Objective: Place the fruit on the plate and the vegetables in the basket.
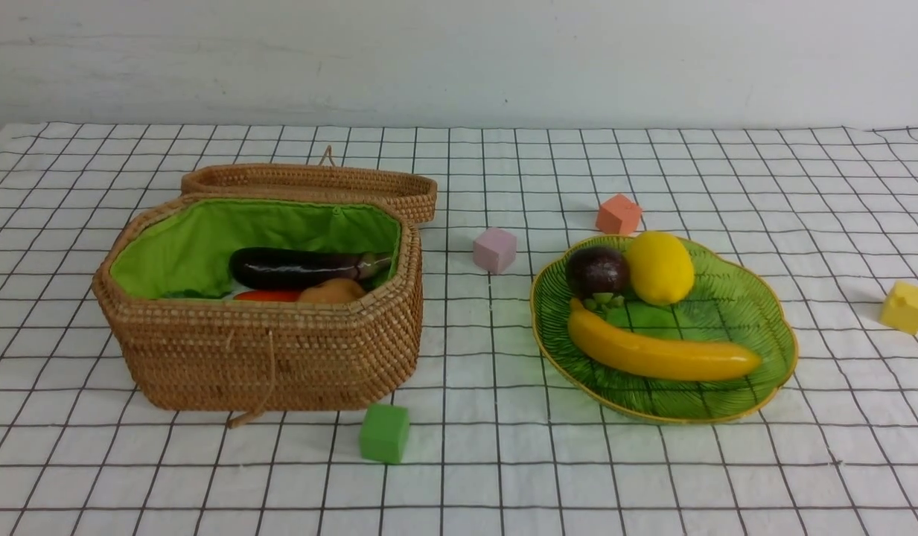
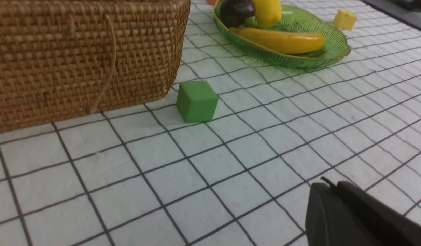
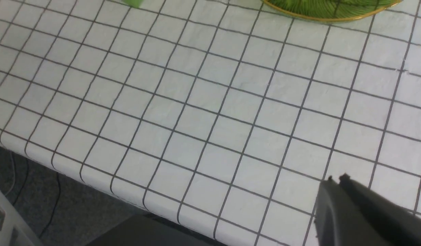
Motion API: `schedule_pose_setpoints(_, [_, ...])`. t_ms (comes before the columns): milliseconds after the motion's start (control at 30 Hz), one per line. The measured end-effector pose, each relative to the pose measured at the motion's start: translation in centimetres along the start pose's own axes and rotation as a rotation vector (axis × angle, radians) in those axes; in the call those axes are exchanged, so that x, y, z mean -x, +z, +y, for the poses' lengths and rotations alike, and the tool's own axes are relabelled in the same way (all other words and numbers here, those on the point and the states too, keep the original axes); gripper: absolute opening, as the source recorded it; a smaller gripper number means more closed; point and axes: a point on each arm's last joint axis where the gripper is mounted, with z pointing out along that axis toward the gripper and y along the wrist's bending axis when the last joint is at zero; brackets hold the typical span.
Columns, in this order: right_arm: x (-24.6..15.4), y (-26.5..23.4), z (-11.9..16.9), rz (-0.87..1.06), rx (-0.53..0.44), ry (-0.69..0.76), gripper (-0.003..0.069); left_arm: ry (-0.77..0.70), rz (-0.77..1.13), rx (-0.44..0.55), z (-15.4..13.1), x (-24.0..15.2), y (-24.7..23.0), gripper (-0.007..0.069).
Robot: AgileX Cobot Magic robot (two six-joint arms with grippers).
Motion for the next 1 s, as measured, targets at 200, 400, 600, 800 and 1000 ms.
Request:
schedule_pose_setpoints(200, [-1.3,2.7,-2.0,-0.225,-0.206,0.099,-0.0008,-0.001,0.056,0.032,0.3,-0.5,0.0,0.0022])
schedule_pose_setpoints(400, [-5.6,8.1,-3.8,-0.504,-0.308,0.025,-0.0008,-0.001,0.06,0.034,0.3,-0.5,0.0,0.0026])
schedule_pose_setpoints(600, [-11.2,12.9,-5.1,-0.532,-0.33,0.086,-0.0008,-0.001,0.06,0.034,0.3,-0.5,0.0,0.0028])
schedule_pose_setpoints(800, [-11.2,13.0,-5.1,-0.546,-0.326,0.091,-0.0008,0.0,0.064,0.036,0.3,-0.6,0.0,0.0033])
schedule_pose_setpoints(1000, [-11.2,13.0,-5.1,-0.547,-0.327,0.091,-0.0006,0.0,0.064,0.036,0.3,-0.6,0.0,0.004])
